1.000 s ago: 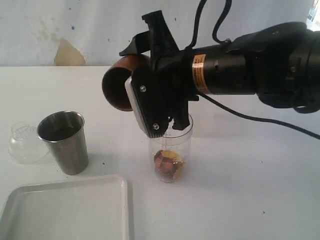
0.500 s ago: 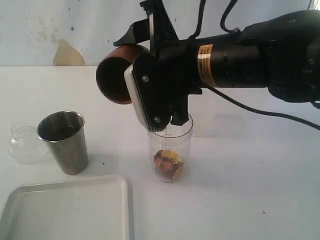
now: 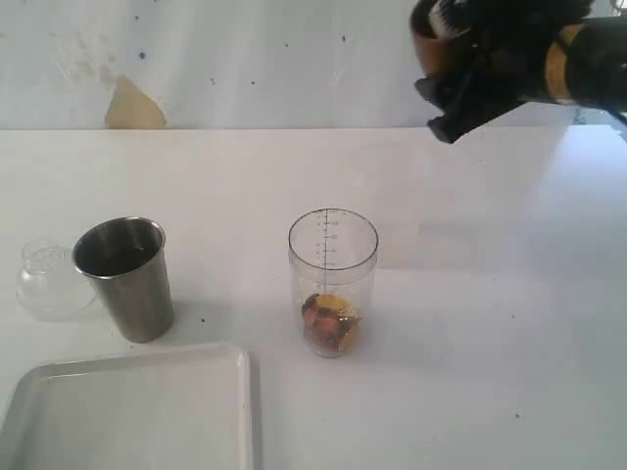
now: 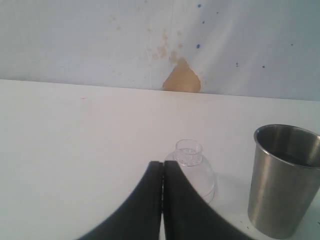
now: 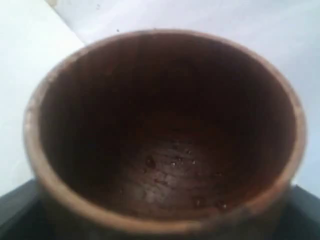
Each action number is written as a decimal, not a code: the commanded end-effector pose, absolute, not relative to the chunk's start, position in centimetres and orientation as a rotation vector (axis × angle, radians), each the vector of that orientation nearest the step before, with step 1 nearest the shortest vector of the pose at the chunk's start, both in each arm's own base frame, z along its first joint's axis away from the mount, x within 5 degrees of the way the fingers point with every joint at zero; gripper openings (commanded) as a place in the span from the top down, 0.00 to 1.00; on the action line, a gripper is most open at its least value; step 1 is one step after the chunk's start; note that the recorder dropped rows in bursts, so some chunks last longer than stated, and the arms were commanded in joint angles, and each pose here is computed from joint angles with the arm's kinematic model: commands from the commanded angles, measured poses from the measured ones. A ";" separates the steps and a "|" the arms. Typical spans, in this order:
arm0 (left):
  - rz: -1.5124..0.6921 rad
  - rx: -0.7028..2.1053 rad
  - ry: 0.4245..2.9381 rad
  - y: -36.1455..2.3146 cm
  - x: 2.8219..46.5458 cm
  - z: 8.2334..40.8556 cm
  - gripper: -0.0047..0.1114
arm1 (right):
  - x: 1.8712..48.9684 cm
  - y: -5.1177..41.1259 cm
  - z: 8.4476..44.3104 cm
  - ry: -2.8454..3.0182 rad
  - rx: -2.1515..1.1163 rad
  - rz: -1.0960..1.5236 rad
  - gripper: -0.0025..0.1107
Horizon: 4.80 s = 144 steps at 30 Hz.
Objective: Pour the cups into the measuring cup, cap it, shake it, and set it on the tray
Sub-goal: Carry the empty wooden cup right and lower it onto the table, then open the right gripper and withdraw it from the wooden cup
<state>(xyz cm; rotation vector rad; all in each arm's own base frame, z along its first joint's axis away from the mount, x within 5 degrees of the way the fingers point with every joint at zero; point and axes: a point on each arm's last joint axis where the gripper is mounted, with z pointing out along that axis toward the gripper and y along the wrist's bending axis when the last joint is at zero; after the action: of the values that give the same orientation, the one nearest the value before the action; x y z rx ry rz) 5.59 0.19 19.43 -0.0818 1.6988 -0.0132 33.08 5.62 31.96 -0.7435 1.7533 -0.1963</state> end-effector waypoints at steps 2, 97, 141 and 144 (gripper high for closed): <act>-0.011 -0.079 1.691 0.2 5.6 19.4 0.95 | 33.9 0.2 30.7 1.810 -0.489 0.129 0.98; -0.011 -0.079 1.691 0.2 5.6 19.4 0.95 | 32.4 -3.4 29.9 1.627 -0.304 0.382 0.98; -0.011 -0.079 1.691 0.2 5.6 19.4 0.95 | 14.2 3.5 36.8 1.521 -0.333 0.627 0.98; -0.011 -0.079 1.691 0.2 5.6 19.4 0.95 | 12.6 3.9 37.6 1.471 -0.352 0.617 0.98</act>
<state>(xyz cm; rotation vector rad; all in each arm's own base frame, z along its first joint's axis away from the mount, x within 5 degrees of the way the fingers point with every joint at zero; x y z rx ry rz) 5.59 0.19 19.43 -0.0818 1.6988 -0.0132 13.53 3.67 37.24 -0.3545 1.4961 0.6137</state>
